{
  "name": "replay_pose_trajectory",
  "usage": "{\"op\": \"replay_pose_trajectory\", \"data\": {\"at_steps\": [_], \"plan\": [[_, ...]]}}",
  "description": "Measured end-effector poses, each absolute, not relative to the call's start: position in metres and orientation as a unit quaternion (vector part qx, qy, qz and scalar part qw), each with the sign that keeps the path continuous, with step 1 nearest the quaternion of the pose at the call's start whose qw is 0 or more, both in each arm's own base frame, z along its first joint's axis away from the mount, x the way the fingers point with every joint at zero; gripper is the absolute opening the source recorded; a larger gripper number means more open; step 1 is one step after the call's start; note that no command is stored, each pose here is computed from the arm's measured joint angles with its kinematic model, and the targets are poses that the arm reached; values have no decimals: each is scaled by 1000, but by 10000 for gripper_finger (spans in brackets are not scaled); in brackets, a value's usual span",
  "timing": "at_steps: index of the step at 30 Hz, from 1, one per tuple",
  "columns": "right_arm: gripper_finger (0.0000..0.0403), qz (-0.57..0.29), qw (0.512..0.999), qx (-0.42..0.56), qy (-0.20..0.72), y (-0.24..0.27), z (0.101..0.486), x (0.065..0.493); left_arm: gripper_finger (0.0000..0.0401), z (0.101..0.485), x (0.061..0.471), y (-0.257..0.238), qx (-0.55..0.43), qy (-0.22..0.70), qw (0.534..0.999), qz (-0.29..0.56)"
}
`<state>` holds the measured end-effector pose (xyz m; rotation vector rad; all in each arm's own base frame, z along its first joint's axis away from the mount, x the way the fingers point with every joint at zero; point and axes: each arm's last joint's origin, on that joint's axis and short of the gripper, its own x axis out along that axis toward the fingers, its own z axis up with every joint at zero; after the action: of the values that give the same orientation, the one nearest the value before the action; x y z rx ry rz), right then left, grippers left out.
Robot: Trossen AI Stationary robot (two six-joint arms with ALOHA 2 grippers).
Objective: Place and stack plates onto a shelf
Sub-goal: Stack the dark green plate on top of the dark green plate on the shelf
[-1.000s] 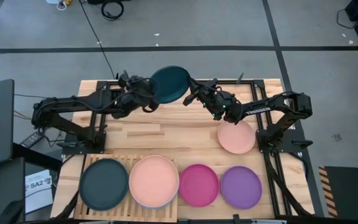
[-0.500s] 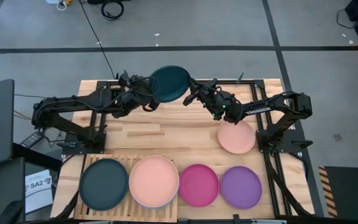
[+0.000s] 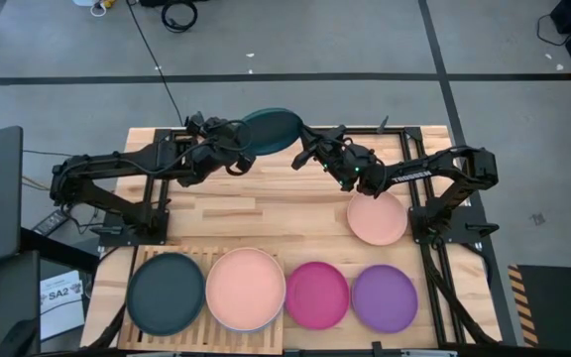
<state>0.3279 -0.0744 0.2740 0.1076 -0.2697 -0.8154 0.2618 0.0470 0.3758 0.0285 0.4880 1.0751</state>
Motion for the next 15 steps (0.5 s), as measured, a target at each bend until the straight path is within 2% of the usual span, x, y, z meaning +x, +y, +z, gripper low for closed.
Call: {"op": "replay_pose_trajectory", "data": {"at_steps": [7,15], "plan": [[55,-384,912,53,-131,-74,274,328,24,376,262,47,14,232,831,506],[140,-365,922,50,-119,-73,273,330,24,373,263,47,20,245,833,495]]}}
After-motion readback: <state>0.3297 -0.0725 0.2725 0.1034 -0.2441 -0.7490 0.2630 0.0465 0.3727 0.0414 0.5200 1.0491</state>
